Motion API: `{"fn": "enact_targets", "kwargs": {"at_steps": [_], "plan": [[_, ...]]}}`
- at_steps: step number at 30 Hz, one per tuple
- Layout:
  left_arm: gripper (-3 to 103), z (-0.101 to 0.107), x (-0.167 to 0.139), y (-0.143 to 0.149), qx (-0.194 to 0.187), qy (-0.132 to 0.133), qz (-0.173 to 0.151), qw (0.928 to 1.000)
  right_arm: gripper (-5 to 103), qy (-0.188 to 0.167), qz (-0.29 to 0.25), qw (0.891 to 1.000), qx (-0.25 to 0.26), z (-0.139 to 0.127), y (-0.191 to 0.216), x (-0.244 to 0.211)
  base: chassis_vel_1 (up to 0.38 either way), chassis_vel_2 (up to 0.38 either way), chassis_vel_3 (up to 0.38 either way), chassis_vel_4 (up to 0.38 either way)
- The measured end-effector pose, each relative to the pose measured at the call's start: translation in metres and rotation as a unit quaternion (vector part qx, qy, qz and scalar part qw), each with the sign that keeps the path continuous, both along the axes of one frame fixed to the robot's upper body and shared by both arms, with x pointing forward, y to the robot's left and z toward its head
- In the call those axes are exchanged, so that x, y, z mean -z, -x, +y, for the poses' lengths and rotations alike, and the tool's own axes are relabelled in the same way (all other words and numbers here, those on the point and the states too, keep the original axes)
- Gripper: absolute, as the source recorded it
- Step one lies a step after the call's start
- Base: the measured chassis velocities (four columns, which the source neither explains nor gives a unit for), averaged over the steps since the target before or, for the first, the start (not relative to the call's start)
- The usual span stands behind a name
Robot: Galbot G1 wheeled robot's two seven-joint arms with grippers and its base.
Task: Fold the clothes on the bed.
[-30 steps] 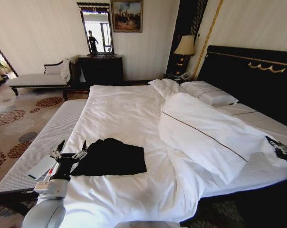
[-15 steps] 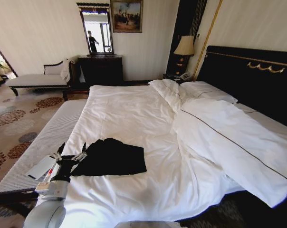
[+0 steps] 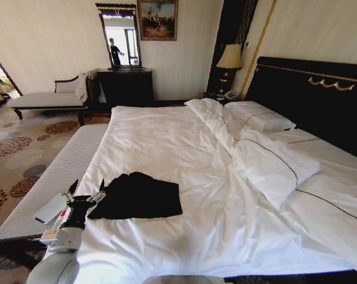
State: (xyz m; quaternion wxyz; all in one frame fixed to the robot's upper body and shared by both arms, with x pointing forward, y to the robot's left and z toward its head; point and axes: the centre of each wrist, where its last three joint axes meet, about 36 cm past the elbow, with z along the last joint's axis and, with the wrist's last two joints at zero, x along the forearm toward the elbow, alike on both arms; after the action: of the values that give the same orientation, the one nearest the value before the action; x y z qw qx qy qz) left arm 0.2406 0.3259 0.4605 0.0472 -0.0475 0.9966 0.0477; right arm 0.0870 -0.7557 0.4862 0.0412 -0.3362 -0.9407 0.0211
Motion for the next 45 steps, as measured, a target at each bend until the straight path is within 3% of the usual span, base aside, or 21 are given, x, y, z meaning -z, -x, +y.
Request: {"fn": "enact_targets", "kwargs": {"at_steps": [15,26,37,45], "plan": [[100,-0.003,0.004,-0.002,0.001,0.000,0.003,1.0000,0,0.012,0.030,0.996,0.082,-0.020,0.058,0.028,0.000,0.000,0.000,0.000],[100,-0.007,0.005,0.002,0.002,-0.003,0.007,1.0000,0,0.019,0.076,0.990,0.120,-0.018,0.099,0.056,0.000,0.000,0.000,0.000],[100,-0.008,0.004,0.005,0.004,-0.007,0.007,0.9999,0,0.018,0.134,0.982,0.130,0.001,0.137,0.086,0.000,0.000,0.000,0.000],[100,-0.007,0.008,0.009,-0.002,-0.005,0.013,0.9999,0,-0.003,0.182,0.975,0.131,0.017,0.153,0.130,0.000,0.000,0.000,0.000]]}}
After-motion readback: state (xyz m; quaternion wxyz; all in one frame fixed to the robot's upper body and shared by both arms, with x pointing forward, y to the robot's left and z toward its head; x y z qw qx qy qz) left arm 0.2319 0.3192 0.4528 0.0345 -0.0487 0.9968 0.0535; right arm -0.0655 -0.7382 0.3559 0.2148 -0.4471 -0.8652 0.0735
